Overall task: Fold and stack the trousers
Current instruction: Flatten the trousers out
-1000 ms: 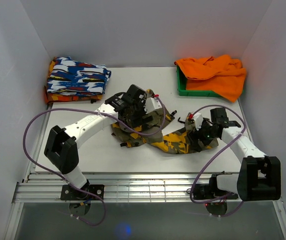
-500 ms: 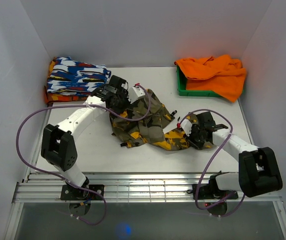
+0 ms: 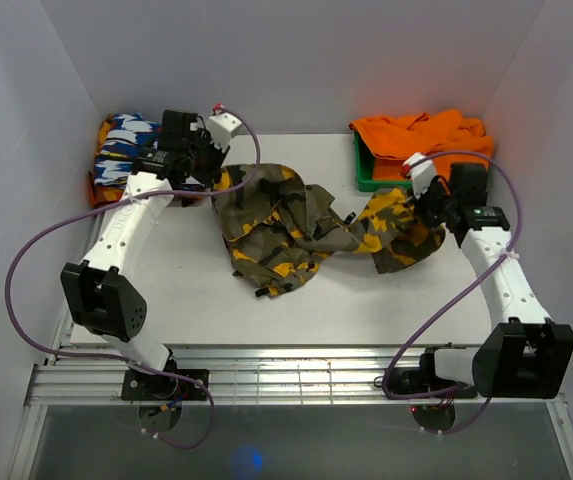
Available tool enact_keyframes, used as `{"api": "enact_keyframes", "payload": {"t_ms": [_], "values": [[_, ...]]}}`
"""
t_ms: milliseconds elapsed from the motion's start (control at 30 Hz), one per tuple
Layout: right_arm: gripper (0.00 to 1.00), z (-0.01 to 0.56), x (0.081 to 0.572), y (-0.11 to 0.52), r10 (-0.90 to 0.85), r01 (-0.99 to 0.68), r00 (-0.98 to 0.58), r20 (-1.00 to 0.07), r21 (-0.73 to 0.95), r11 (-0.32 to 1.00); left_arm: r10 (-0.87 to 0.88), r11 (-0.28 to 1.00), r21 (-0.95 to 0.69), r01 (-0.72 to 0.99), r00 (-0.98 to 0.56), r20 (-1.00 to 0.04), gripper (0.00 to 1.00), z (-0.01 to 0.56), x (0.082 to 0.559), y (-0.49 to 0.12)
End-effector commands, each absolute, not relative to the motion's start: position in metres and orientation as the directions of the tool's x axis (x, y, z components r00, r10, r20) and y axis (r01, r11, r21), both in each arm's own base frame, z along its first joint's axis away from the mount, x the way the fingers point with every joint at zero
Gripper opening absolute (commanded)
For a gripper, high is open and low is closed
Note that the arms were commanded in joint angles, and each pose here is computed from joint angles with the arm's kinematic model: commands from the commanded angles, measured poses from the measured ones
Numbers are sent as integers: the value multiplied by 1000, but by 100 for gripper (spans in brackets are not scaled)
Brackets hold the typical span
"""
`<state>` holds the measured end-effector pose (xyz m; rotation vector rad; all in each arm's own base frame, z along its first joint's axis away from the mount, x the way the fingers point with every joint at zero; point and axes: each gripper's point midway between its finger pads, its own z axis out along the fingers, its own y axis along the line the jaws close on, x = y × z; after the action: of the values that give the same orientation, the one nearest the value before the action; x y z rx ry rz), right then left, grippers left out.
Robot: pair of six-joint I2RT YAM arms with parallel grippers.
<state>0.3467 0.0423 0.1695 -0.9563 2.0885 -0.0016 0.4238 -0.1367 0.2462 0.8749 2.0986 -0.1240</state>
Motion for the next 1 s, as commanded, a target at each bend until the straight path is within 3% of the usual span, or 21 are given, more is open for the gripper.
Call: {"api": "enact_keyframes", "payload": {"t_ms": [0, 167, 433, 733, 967], "values": [[8, 253, 365, 17, -530, -498, -308, -790, -341, 797, 372, 834, 188, 519, -276, -886, 0, 340, 431, -128], [8, 327, 372, -14, -471, -378, -232, -851, -367, 850, 263, 882, 147, 449, -207, -942, 0, 388, 430, -122], [8, 398, 372, -42, -401, -231, -139, -905, -364, 902, 218, 918, 165, 360, -113, -969, 0, 434, 417, -105], [8, 467, 399, -34, -294, -225, -23, -956, -281, 933, 185, 953, 194, 233, 61, -981, 0, 520, 428, -88], [8, 511, 396, -44, -322, -130, 71, -944, -329, 935, 196, 955, 206, 212, 65, -978, 0, 513, 410, -80]]}}
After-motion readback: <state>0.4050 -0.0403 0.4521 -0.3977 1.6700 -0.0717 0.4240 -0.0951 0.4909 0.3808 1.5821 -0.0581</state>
